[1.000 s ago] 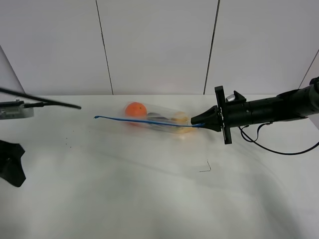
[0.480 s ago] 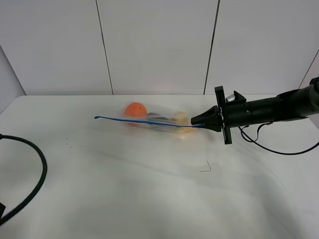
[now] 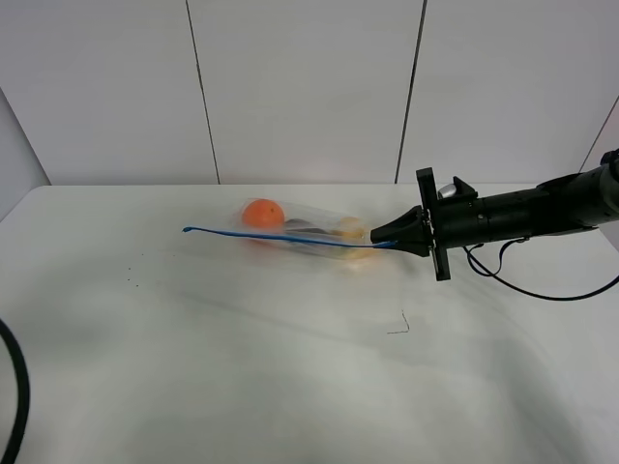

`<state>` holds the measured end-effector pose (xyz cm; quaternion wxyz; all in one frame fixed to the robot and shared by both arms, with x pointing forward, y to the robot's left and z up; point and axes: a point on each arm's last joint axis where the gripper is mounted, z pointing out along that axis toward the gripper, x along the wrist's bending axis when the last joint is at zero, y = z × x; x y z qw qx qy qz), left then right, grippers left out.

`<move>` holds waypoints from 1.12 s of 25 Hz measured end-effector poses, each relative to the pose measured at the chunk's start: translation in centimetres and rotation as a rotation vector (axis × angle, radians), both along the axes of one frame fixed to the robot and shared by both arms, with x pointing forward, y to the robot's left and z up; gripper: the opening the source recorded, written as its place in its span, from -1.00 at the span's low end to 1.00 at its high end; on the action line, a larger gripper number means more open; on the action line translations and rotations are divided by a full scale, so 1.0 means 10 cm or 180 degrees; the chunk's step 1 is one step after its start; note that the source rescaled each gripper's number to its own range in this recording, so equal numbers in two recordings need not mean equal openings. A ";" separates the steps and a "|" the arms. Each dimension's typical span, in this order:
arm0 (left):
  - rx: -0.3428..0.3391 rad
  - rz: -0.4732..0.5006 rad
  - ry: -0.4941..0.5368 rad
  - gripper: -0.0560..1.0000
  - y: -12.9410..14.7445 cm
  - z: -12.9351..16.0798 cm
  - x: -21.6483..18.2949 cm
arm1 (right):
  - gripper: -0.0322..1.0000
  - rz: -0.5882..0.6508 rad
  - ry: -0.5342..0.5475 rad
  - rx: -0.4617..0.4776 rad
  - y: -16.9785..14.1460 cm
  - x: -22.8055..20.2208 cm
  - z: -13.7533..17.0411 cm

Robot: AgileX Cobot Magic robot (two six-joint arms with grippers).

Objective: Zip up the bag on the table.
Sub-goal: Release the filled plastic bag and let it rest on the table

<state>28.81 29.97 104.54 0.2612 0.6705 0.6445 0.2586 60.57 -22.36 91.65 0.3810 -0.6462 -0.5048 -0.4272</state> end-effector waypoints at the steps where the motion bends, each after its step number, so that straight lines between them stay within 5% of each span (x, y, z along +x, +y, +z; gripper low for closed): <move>1: 0.0003 0.0001 -0.0070 1.00 0.00 0.01 -0.03 | -0.94 0.0000 0.0000 0.0000 0.00 0.00 0.00; 18: 0.0031 0.0009 -0.1047 1.00 0.00 0.06 -0.51 | -0.94 0.0000 0.0000 0.0000 0.00 0.00 0.00; 28: 0.0032 0.0009 -0.1115 1.00 0.00 0.06 -0.54 | -0.94 0.0000 0.0000 0.0000 0.00 0.00 0.00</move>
